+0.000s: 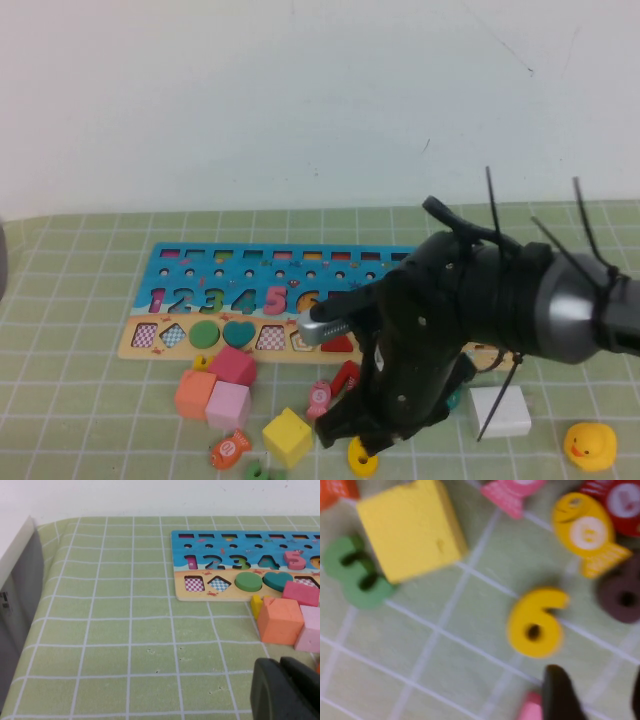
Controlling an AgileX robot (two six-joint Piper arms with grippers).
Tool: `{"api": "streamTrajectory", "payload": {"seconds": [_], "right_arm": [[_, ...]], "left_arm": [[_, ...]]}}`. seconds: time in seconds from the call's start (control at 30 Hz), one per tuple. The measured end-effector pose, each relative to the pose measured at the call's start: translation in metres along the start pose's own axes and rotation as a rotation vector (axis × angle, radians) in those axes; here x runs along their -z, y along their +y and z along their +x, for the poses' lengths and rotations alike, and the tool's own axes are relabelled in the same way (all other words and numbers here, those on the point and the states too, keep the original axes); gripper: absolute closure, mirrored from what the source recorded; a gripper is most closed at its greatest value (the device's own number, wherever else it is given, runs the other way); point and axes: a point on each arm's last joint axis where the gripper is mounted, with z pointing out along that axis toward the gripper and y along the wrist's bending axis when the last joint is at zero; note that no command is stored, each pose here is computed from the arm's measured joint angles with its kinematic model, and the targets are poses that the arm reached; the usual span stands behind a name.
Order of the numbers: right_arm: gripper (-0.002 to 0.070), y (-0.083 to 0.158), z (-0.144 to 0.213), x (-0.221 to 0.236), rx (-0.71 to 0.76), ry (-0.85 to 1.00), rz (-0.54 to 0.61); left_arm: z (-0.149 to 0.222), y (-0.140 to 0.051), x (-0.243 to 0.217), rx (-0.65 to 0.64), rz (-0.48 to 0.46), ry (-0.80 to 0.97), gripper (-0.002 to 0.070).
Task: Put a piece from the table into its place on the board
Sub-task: Pick up the "number 6"
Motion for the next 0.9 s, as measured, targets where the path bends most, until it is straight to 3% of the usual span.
{"api": "streamTrajectory", "payload": {"seconds": [0.1,0.2,0.9], "right_arm": [[0.0306,0.006,-0.001,-0.013,-0.033,0.019,-0.056],[0.0283,0.010,-0.001,-0.021,-0.045,0.041,-0.100],[0.0274,0.007,-0.004,-0.052,-0.087,0.050,-0.046]], "left_arm": [[0.000,0.000,0.000,0.000,0.000,0.000,0.0678],[0.000,0.000,0.000,0.000,0.000,0.000,0.0678],[0.000,0.000,0.000,0.000,0.000,0.000,0.0678]]}}
